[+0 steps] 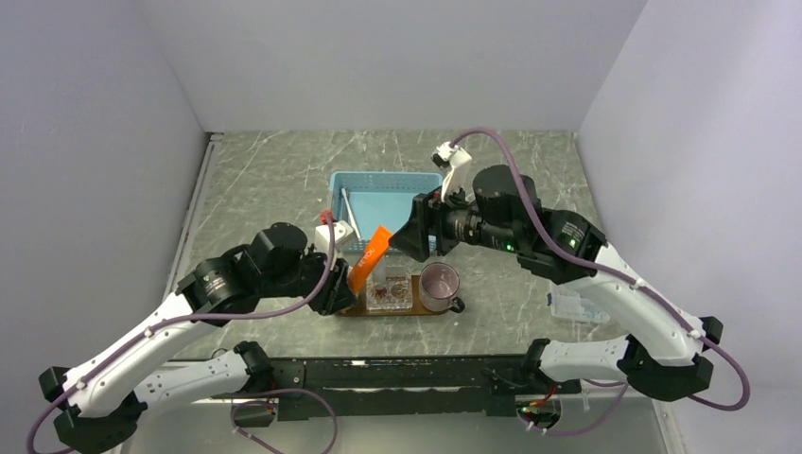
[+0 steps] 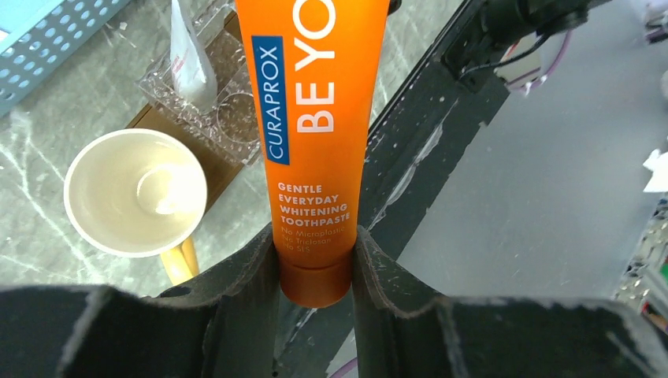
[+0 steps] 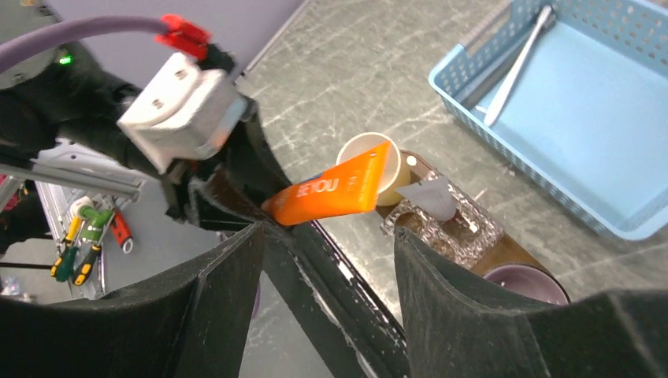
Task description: Prepare toiletry sets of a toothbrush and toothpaste on the tray
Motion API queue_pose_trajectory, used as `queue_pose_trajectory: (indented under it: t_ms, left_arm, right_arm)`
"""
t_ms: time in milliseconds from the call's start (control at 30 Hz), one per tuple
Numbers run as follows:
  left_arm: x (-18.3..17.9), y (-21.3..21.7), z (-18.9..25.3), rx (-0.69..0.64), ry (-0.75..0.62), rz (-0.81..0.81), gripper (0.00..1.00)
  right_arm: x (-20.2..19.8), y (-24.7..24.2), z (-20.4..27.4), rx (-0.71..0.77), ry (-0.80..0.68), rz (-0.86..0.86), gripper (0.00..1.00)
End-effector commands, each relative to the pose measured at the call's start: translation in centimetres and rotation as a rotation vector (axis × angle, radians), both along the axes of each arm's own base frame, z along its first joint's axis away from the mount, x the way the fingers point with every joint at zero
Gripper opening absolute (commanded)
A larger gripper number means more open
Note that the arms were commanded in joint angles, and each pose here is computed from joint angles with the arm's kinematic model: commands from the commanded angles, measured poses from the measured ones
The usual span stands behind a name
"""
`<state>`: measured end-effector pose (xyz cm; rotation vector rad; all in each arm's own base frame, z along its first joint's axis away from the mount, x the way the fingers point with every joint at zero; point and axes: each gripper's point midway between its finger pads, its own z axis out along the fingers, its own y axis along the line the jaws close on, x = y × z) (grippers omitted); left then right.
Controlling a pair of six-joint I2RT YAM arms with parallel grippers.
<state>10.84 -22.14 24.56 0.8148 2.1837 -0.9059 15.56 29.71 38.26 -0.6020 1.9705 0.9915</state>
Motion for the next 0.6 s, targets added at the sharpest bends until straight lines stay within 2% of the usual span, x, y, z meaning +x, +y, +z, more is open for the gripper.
queue_pose_trajectory:
  t_ms: [0, 400, 567]
  left_arm:
    - [0.2, 1.0, 1.5, 0.051, -0.099, -0.063, 0.0]
    - [0.5, 2.4, -0.2, 0.168, -0.154, -0.084, 0.0]
    - [0.4, 2.5, -0.5, 0.176, -0.18, -0.09, 0.0]
  right_arm:
    - [-0.2, -0.5, -1.6, -0.044, 0.143, 0.031, 0.63]
    - [-0.7, 1.9, -4.0, 0.057, 0.363, 0.165, 0.63]
    - [-0.4, 3.3, -5.9, 0.06, 0.432, 0.193, 0.61]
